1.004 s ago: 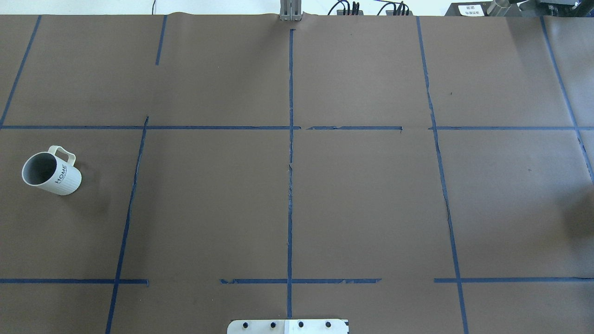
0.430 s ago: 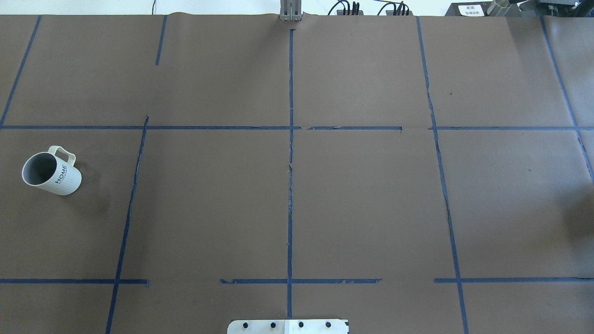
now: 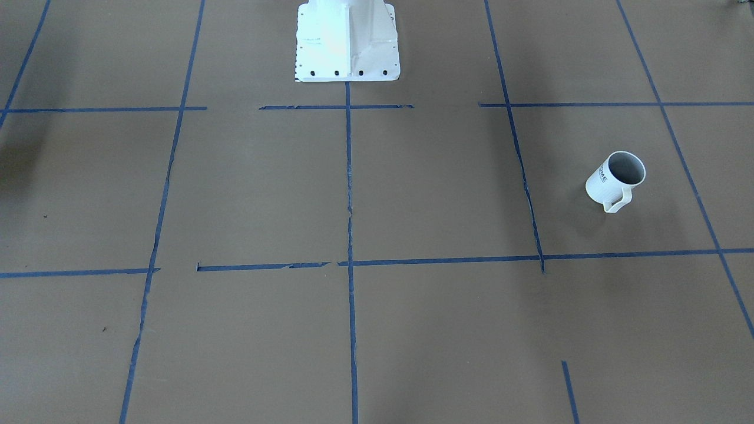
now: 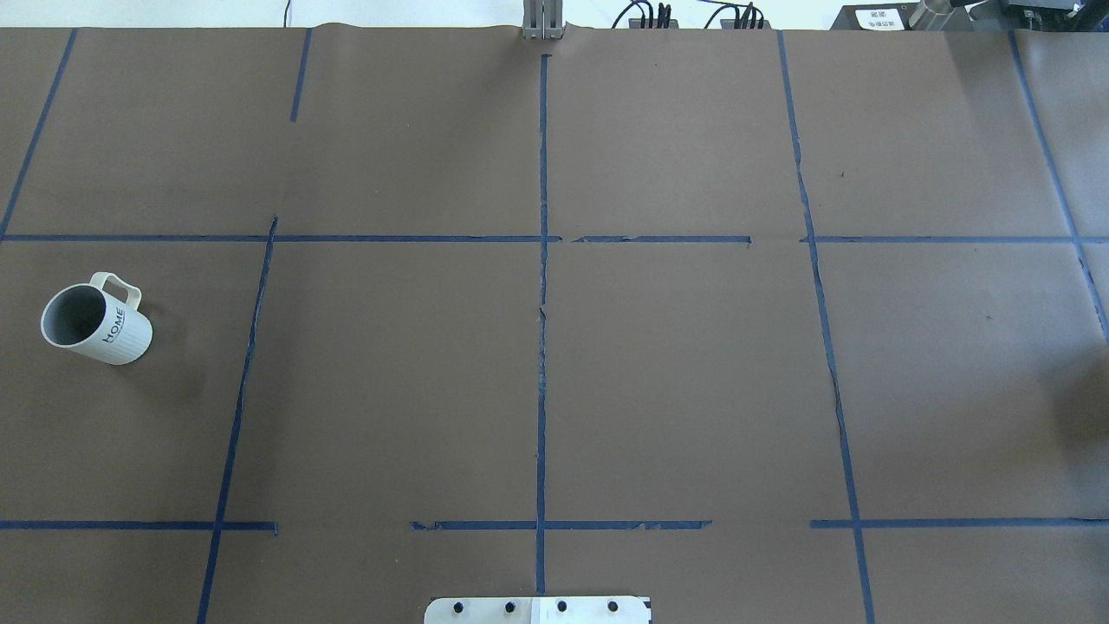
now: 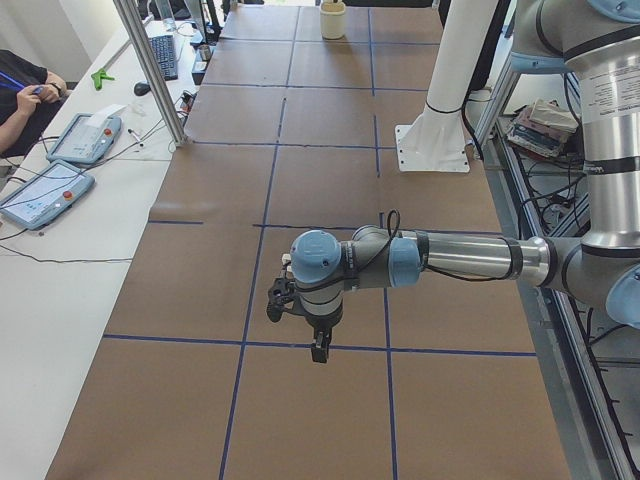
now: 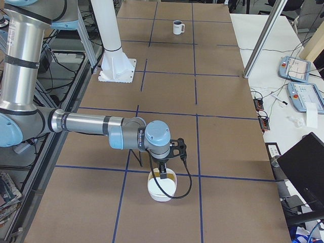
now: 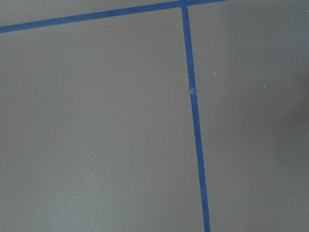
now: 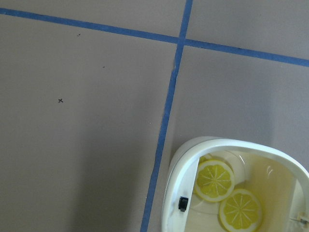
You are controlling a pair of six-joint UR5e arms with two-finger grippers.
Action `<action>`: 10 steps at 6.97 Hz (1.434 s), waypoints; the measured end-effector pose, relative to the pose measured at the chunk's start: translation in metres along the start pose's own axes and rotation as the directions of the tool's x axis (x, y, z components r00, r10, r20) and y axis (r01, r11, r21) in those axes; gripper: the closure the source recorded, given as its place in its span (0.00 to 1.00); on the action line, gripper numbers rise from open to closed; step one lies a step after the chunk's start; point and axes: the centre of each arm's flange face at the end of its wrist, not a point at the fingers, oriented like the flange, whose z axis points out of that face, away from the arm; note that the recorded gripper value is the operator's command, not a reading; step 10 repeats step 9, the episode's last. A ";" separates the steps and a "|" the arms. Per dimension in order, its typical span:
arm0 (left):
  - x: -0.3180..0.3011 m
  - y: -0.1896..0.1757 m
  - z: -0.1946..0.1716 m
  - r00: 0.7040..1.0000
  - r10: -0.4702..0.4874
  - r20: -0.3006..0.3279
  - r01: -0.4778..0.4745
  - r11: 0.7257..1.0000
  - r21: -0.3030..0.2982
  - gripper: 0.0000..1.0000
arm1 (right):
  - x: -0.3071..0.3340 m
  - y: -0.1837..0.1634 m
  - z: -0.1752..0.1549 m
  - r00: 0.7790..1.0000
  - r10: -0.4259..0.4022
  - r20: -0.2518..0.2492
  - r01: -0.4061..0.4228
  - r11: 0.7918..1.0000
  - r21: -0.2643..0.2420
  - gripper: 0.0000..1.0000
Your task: Left arm hands cup to right arm to dump lemon
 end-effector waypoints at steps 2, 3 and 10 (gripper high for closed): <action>-0.001 0.001 0.001 1.000 -0.003 -0.001 0.003 1.000 -0.003 0.00 | 0.000 0.000 0.000 1.000 0.003 0.002 -0.003 1.000 0.000 0.00; -0.001 0.001 0.002 1.000 -0.005 -0.001 0.005 1.000 -0.004 0.00 | 0.000 0.000 0.000 1.000 0.004 0.003 -0.004 1.000 -0.001 0.00; -0.001 0.000 0.001 1.000 -0.003 0.000 0.003 1.000 -0.002 0.00 | 0.000 0.001 0.001 1.000 0.008 0.009 -0.008 1.000 -0.001 0.00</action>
